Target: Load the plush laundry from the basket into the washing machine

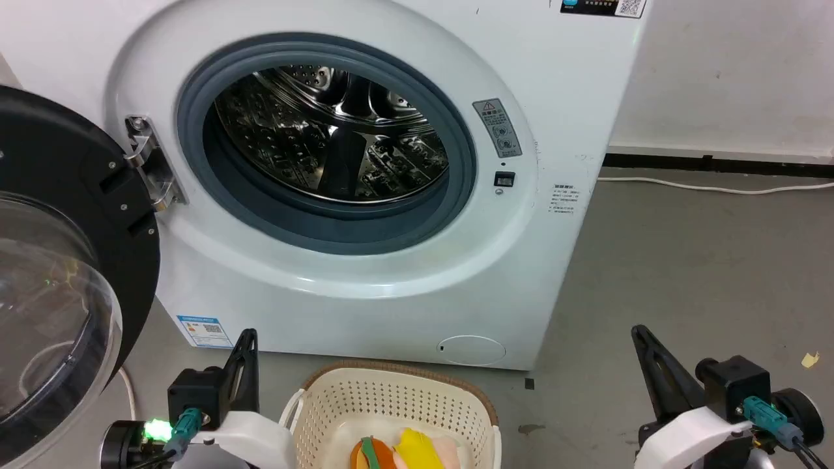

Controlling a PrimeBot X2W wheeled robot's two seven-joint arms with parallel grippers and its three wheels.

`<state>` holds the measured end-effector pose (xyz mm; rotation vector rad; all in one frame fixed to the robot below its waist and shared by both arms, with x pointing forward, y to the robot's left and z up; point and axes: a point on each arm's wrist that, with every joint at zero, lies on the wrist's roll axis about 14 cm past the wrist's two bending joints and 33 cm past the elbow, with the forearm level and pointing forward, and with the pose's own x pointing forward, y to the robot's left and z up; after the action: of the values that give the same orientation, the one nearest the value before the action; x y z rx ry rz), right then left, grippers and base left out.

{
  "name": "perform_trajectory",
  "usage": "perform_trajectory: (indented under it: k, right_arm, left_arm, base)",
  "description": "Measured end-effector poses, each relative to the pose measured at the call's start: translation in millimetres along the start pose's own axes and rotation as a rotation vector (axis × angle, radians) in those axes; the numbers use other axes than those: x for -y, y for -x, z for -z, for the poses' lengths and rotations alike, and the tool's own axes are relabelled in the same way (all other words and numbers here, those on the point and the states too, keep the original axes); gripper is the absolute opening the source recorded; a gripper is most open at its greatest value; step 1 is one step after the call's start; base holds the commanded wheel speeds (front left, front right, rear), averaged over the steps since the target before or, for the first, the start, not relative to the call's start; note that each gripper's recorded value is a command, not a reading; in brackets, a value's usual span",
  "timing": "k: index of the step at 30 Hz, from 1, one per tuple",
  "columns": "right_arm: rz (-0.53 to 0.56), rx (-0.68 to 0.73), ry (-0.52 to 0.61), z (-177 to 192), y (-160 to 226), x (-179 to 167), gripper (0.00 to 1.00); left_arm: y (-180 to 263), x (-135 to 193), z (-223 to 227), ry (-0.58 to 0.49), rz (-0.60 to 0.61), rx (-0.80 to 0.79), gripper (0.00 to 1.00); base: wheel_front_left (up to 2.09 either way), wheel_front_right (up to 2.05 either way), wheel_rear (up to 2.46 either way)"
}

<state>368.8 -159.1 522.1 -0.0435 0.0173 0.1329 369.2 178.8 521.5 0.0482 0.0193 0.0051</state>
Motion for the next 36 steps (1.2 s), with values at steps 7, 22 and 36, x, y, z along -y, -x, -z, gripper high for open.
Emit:
perform_trajectory:
  k: [7, 22, 36]
  right_arm:
    - [0.0, 0.0, 0.0, 0.0, 0.0, 0.0, 0.0]
    - [0.0, 0.0, 0.0, 0.0, 0.0, -0.1, 0.0]
    - [0.002, 0.004, -0.014, 0.8, -0.2, 0.5, 1.0]
  left_arm:
    - [0.0, 0.0, 0.0, 0.0, 0.0, 0.0, 0.0]
    - [0.0, -0.2, 0.0, 0.0, -0.001, 0.0, 0.0]
    - [-1.0, 5.4, 1.2, 0.001, 0.014, 0.002, 1.0]
  base:
    - [0.0, 0.0, 0.0]
    - [0.0, 0.0, 0.0]
    - [0.0, 0.0, 0.0]
